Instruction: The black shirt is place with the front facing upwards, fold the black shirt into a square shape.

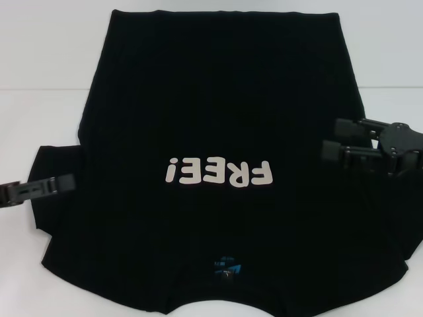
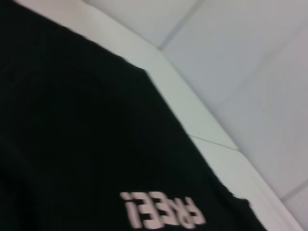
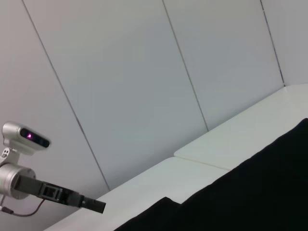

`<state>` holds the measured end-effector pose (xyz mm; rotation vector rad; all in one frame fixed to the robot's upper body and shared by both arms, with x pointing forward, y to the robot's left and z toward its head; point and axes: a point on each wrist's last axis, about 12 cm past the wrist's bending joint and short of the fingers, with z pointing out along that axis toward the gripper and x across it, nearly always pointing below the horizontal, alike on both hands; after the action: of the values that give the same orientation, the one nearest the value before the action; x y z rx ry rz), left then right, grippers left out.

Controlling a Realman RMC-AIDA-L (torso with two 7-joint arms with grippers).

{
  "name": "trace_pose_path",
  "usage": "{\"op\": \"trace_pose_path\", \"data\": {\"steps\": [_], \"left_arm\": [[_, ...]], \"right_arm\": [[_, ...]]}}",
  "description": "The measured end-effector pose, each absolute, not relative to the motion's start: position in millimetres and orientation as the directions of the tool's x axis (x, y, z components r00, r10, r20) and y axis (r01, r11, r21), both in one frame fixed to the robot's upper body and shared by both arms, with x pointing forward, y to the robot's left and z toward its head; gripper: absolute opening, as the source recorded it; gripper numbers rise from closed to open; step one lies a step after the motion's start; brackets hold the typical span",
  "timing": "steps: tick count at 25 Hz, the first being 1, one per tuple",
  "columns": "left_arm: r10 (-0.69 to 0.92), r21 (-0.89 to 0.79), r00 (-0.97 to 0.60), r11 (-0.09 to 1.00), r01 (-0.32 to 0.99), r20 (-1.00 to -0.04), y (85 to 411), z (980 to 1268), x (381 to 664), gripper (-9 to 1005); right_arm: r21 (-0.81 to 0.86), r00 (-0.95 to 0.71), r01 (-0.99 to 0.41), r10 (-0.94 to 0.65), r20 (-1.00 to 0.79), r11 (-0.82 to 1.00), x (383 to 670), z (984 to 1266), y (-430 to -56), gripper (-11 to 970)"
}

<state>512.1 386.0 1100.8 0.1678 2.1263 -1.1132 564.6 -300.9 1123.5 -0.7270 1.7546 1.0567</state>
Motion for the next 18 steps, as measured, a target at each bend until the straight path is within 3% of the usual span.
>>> {"op": "trace_pose_path", "data": {"steps": [8, 18], "left_arm": [[-0.243, -0.670, -0.792, 0.695, 0.261, -0.560, 402.7, 1085.9, 503.3, 904], [-0.214, -0.609, -0.841, 0.776, 0.162, -0.496, 410.1, 1086.5, 514.2, 904]], "right_arm": [[0.338, -0.389, -0.829, -0.024, -0.921, 0.446, 569.1, 1128.4, -299.0, 895], [0.351, -0.402, -0.821, -0.018, -0.916, 0.450, 570.3, 1131.3, -301.2, 894]]}}
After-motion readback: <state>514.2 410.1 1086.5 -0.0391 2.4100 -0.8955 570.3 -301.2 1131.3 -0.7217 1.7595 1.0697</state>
